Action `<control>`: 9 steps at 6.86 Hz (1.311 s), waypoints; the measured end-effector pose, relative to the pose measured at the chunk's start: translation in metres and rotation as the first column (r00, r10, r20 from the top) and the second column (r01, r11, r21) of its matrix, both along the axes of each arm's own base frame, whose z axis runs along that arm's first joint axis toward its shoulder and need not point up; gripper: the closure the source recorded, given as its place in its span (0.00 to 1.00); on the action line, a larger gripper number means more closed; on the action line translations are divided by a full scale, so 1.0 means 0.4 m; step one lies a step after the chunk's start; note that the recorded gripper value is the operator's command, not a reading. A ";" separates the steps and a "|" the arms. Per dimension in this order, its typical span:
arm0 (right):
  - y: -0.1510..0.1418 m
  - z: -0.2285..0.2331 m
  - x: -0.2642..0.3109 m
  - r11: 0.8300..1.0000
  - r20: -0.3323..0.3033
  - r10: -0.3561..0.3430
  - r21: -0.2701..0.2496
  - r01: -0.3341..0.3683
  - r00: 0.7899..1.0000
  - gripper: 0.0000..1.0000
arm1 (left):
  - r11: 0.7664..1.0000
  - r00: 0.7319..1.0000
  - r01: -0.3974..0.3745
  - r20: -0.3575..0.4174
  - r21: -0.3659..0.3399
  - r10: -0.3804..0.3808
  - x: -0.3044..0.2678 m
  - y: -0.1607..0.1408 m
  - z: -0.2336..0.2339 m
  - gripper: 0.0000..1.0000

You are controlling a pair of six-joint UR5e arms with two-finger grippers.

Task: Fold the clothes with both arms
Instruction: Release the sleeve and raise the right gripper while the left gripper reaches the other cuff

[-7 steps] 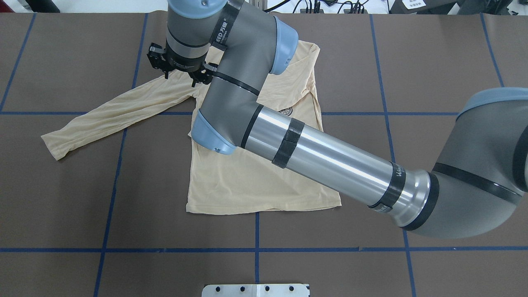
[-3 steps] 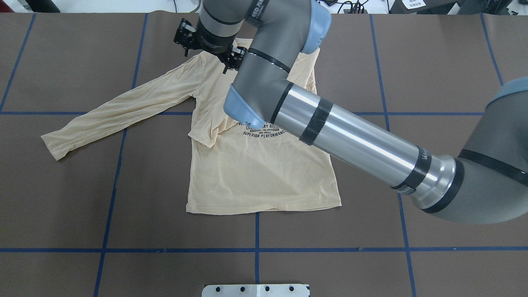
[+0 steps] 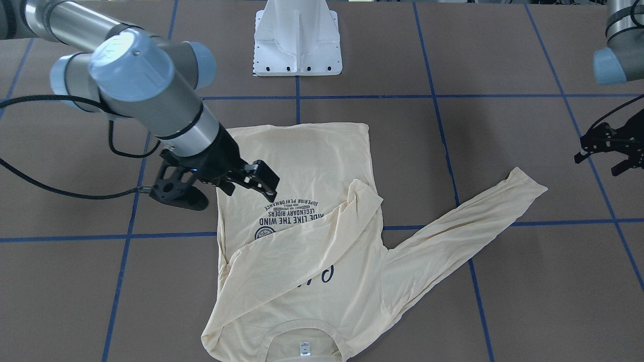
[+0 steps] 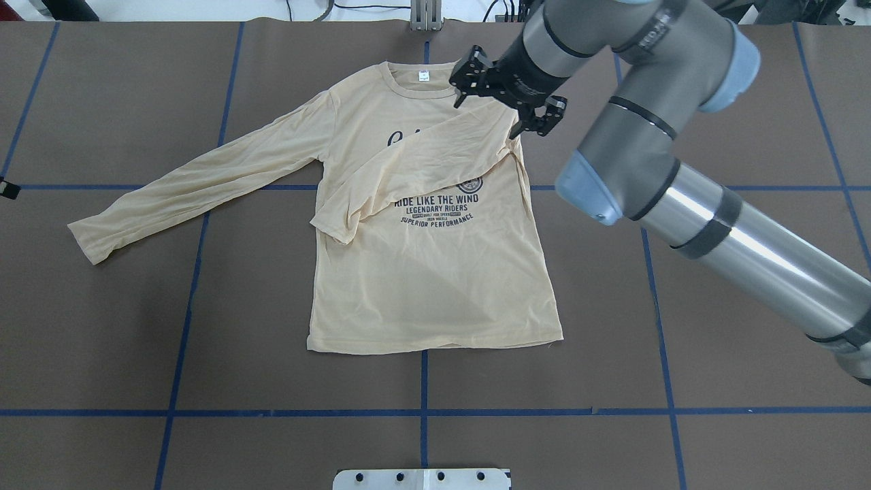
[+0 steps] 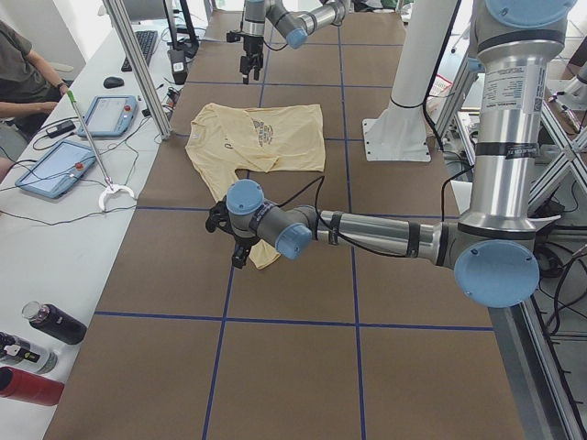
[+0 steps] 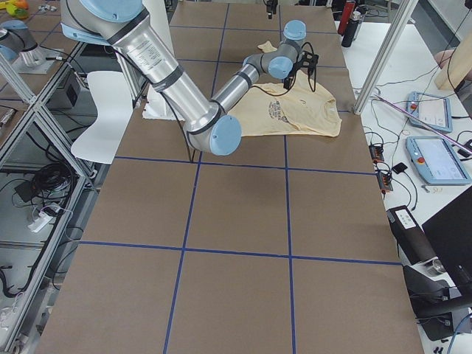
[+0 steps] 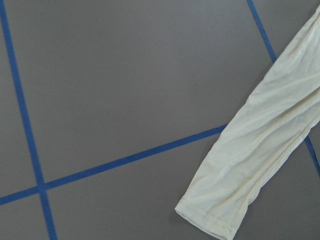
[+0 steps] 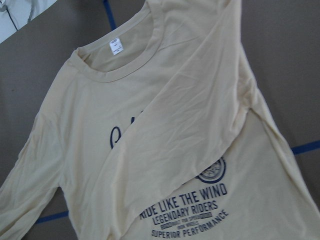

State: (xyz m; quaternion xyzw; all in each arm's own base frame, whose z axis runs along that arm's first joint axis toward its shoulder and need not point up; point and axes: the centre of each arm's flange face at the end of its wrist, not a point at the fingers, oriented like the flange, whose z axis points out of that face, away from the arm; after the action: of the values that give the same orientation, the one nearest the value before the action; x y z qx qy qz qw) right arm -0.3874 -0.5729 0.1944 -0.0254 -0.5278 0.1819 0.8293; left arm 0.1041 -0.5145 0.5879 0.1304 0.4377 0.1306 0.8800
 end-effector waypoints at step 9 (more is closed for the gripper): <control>0.053 0.400 0.349 0.999 -0.093 -0.034 -0.006 0.034 0.995 0.01 | 0.995 0.995 -0.095 -0.022 -0.005 0.095 0.227 -0.036 0.111 0.40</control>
State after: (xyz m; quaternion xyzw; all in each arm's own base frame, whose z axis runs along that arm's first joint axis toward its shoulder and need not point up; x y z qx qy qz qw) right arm -0.2479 -0.5518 0.3546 -0.0276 -0.4877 0.1699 0.8559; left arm 0.1950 -0.5287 0.6323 0.1081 0.4533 0.1694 0.8684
